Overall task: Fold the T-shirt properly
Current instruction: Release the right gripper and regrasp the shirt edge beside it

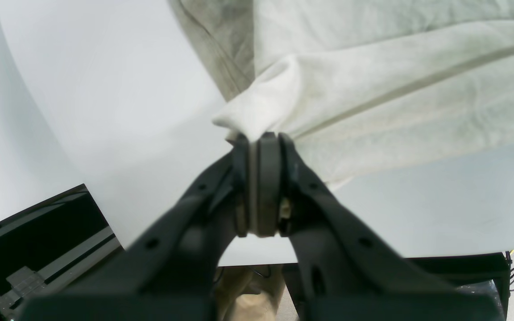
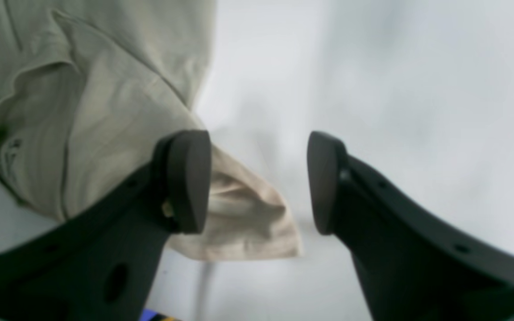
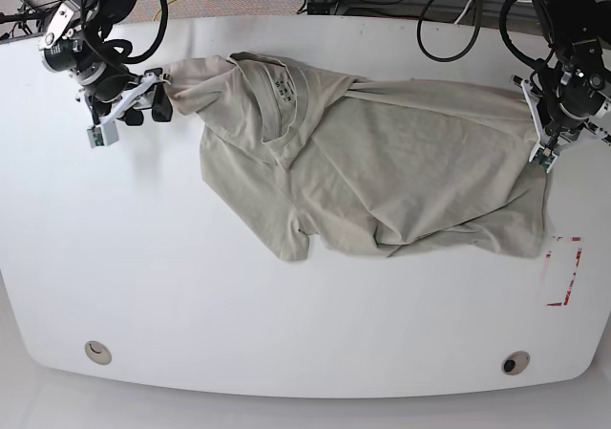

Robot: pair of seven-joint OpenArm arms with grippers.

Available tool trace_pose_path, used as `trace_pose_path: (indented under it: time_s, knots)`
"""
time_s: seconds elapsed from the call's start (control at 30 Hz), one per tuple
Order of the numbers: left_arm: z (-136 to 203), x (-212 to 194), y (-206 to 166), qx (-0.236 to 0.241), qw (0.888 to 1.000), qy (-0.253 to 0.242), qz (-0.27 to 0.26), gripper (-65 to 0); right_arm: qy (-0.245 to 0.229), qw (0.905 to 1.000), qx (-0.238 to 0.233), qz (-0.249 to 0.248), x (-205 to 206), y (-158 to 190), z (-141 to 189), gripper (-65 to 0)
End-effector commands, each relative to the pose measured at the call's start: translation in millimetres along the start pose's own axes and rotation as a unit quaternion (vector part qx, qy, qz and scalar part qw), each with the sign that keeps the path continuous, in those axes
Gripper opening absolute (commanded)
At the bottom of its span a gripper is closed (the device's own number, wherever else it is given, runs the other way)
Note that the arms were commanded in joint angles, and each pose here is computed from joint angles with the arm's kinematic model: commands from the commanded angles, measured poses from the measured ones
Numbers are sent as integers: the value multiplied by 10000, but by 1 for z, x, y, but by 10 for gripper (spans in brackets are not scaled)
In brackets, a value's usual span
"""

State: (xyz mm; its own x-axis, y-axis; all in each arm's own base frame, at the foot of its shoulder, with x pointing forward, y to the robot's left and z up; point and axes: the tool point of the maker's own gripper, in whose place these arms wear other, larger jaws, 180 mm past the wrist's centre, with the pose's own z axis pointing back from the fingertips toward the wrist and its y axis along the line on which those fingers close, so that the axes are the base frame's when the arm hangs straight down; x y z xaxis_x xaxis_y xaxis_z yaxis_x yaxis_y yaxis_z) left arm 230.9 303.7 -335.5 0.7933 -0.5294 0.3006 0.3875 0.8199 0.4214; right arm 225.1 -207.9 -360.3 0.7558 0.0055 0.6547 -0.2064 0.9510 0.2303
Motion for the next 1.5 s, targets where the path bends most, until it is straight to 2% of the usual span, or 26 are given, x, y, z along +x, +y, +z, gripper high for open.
trace_pose_path:
  time_s: [0.0, 0.1, 0.2, 0.47, 0.63, 1.07, 1.23, 1.47]
  knots:
    - [5, 6, 9, 151, 9998, -101, -35, -650, -425, 9973, 422, 432, 35, 27, -4, -322]
    - [5, 6, 9, 145, 9998, -103, -30, -650, -395, 9933, 842, 683, 40, 56, -16, -322]
    - [4, 6, 8, 141, 9998, -97, -32, -650, -428, 9916, 958, 761, 45, 64, -20, -323]
    - [5, 6, 10, 156, 9998, -96, -36, -650, -329, 9950, 561, 756, 62, 35, -42, -323]
    - [4, 5, 8, 132, 9999, -93, -28, -650, -140, 9971, 396, 628, 61, 15, -59, -323]
    - [4, 5, 8, 135, 9999, -100, -16, -650, 103, 9974, 707, -108, 34, 6, -93, -323]
    - [4, 5, 8, 135, 9999, -100, -16, -650, 236, 9958, 824, -313, 25, 8, -103, -323]
    - [4, 7, 8, 138, 9998, -114, -18, -650, 212, 9934, 1046, -425, 24, 32, -113, -319]
